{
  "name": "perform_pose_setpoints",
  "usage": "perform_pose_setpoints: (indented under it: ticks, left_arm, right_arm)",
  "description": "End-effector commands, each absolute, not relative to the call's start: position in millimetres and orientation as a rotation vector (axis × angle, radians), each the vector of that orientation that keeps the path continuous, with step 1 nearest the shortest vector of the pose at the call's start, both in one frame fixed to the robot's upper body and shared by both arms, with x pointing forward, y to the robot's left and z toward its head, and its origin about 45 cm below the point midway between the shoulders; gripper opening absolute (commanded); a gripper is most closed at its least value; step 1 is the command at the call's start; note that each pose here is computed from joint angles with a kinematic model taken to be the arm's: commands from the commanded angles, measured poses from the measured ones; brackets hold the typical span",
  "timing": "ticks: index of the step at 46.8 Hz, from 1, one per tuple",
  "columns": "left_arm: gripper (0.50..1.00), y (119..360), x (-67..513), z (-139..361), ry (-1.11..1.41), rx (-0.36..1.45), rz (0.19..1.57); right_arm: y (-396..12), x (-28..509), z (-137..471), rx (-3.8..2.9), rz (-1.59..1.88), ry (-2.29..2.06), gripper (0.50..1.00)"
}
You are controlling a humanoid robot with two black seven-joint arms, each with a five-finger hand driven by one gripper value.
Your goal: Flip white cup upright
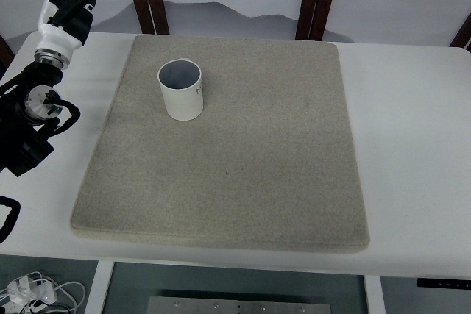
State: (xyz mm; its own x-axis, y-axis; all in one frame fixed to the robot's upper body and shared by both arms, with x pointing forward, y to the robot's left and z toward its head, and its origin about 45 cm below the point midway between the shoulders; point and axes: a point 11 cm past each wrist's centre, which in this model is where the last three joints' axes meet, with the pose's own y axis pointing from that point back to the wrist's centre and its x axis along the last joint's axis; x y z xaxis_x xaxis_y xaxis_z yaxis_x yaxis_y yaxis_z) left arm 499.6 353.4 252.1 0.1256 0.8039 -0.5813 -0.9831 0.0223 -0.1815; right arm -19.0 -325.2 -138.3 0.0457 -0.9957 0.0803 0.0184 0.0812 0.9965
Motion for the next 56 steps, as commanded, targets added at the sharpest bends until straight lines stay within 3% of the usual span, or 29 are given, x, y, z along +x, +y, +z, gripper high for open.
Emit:
perform_pose_setpoints:
  ticks: [1, 16, 27, 56]
  left_arm:
    - [0.994, 350.0, 500.2, 241.6, 0.426, -0.607, 1.447]
    - [0.994, 330.2, 502.2, 220.0, 0.705, -0.637, 1.403]
    - [0.994, 329.8, 505.1, 216.6, 0.889, -0.667, 1.404]
    - [0.994, 334.1, 512.2, 233.6, 0.873, -0.741, 1.41]
  right_arm:
    - [-325.2, -18.9, -138.3, 1.155, -1.128, -1.2, 0.952]
    - [-325.2, -18.6, -138.3, 1.153, -1.131, -1.205, 0.952]
    - [-324.7, -18.7, -138.4, 1.155, -1.131, -1.203, 0.952]
    - [-324.2, -19.6, -138.4, 1.155, -1.14, -1.203, 0.952]
